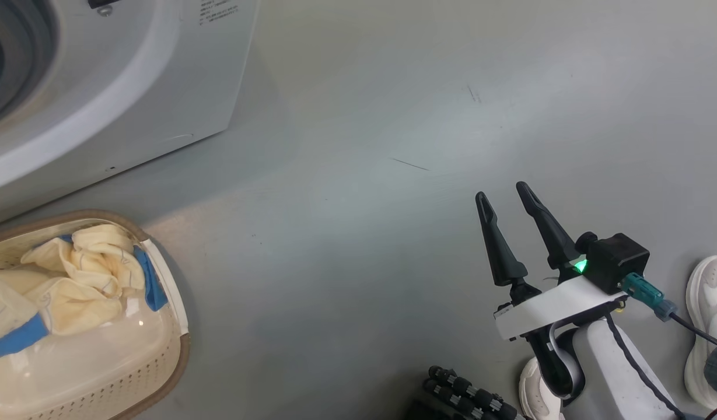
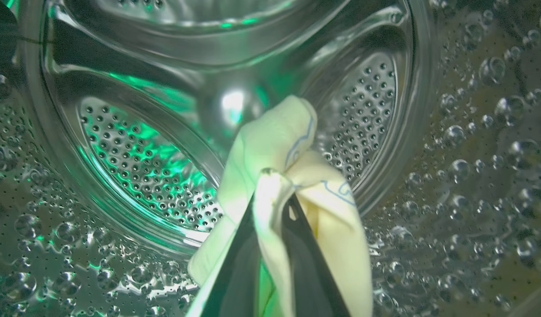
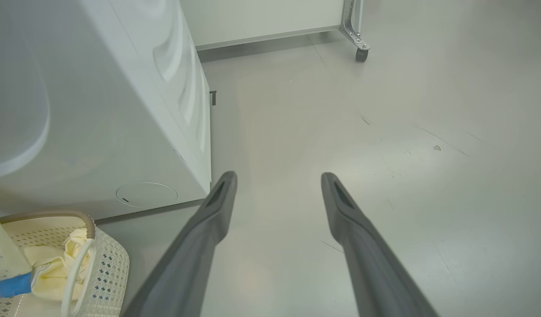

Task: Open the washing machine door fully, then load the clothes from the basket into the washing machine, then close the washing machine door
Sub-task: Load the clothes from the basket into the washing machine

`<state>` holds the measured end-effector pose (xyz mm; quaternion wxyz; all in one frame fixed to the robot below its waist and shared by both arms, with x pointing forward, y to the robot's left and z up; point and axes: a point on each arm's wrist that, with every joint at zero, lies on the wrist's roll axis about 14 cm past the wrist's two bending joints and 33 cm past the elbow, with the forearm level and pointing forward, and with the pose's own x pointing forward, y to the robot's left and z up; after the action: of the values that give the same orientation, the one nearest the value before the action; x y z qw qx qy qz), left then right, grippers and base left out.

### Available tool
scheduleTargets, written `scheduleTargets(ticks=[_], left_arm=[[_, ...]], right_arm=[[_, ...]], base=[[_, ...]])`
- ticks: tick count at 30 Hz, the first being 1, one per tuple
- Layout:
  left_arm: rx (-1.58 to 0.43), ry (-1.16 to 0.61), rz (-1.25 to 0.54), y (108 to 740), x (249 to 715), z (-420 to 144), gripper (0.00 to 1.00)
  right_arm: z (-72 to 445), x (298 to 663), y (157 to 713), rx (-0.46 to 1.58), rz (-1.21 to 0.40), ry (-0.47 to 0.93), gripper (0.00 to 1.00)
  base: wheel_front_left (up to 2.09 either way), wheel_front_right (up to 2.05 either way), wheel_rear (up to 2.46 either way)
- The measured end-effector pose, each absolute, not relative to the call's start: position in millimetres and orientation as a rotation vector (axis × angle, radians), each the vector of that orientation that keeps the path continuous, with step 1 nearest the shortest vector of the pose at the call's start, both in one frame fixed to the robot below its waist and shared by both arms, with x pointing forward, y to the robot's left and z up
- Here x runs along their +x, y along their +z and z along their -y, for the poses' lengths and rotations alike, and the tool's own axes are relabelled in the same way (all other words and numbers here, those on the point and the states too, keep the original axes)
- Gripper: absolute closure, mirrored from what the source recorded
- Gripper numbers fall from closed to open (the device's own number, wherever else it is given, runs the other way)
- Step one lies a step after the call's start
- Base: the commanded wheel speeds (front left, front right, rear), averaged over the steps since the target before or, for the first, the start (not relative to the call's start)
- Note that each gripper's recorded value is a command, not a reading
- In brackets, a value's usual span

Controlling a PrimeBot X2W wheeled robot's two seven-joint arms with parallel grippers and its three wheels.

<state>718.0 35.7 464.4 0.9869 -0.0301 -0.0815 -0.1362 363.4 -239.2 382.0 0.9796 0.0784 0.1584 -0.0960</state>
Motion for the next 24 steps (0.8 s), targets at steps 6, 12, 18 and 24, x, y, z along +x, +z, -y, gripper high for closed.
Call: scheduleTargets(ticks=[6, 12, 18, 24], left_arm=[[-0.024, -0.296, 0.164, 461.3, 723.7, -26.3, 1.00], [0.016, -0.296, 0.059, 429.7, 718.1, -28.8, 0.83], [0.044, -0.320, -0.007, 416.4, 706.7, -23.4, 0.00], [0.027, -0.335, -0.068, 411.1, 689.2, -13.1, 0.00]], right_arm=[[241.8, 365.8, 380.6, 0.151, -0.322, -0.197, 0.00], [242.1, 364.1, 380.5, 0.154, -0.324, -0.199, 0.00], [246.2, 364.4, 385.6, 0.156, -0.305, -0.209, 0.00], [240.8, 368.3, 389.7, 0.170, -0.286, -0.190, 0.00]], base=[[0.00, 0.00, 0.00], [0.00, 0.00, 0.00], [0.00, 0.00, 0.00], [0.00, 0.00, 0.00]])
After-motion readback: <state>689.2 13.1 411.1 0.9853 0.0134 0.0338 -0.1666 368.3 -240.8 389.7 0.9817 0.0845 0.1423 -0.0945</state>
